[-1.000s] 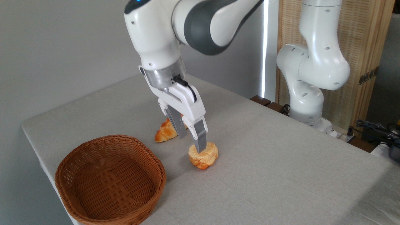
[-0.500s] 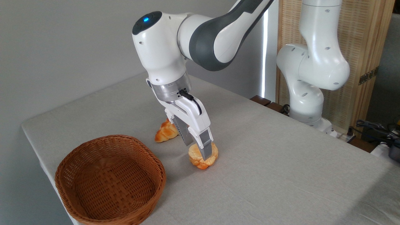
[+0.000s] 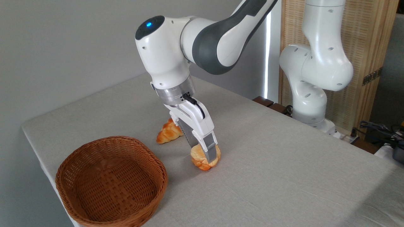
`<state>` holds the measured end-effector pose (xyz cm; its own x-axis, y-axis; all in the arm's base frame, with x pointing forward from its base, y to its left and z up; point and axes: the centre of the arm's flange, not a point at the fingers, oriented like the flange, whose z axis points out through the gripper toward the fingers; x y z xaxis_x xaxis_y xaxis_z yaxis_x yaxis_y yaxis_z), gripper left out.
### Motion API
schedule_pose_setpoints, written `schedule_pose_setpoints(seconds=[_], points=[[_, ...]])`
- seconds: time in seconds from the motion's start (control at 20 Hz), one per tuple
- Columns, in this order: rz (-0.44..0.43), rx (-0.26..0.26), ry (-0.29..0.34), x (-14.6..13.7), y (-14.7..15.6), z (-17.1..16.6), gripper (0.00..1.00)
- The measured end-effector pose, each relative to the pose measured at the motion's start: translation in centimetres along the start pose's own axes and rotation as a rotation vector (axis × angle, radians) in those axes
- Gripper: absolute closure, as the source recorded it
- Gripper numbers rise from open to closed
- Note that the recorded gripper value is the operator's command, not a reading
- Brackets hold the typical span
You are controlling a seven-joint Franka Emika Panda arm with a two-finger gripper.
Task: Put bread into the basket
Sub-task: 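Lift the bun and carry it over the wicker basket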
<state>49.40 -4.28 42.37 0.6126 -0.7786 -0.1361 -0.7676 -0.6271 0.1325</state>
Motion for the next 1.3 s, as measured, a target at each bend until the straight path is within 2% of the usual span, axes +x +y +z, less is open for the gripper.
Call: schedule_pose_setpoints(seconds=[0.05, 0.1, 0.15, 0.2, 0.25, 0.3, 0.9, 1.1, 1.3], points=[[0.011, -0.004, -0.004, 0.0, 0.1, 0.2, 0.02], [0.017, -0.006, -0.006, -0.1, 0.1, 0.4, 0.12], [0.019, -0.007, -0.007, -0.1, 0.1, 0.5, 0.25], [0.02, -0.006, -0.008, -0.1, 0.1, 0.5, 0.45], [0.022, -0.004, -0.01, -0.1, 0.1, 0.5, 0.57], [0.024, -0.002, -0.013, -0.1, 0.1, 0.5, 0.59], [0.026, 0.008, -0.007, -0.1, 0.0, 0.2, 0.52], [0.024, 0.072, 0.055, 0.5, -0.6, -3.5, 0.52], [0.004, 0.12, 0.173, 1.2, -0.8, -9.1, 0.52]])
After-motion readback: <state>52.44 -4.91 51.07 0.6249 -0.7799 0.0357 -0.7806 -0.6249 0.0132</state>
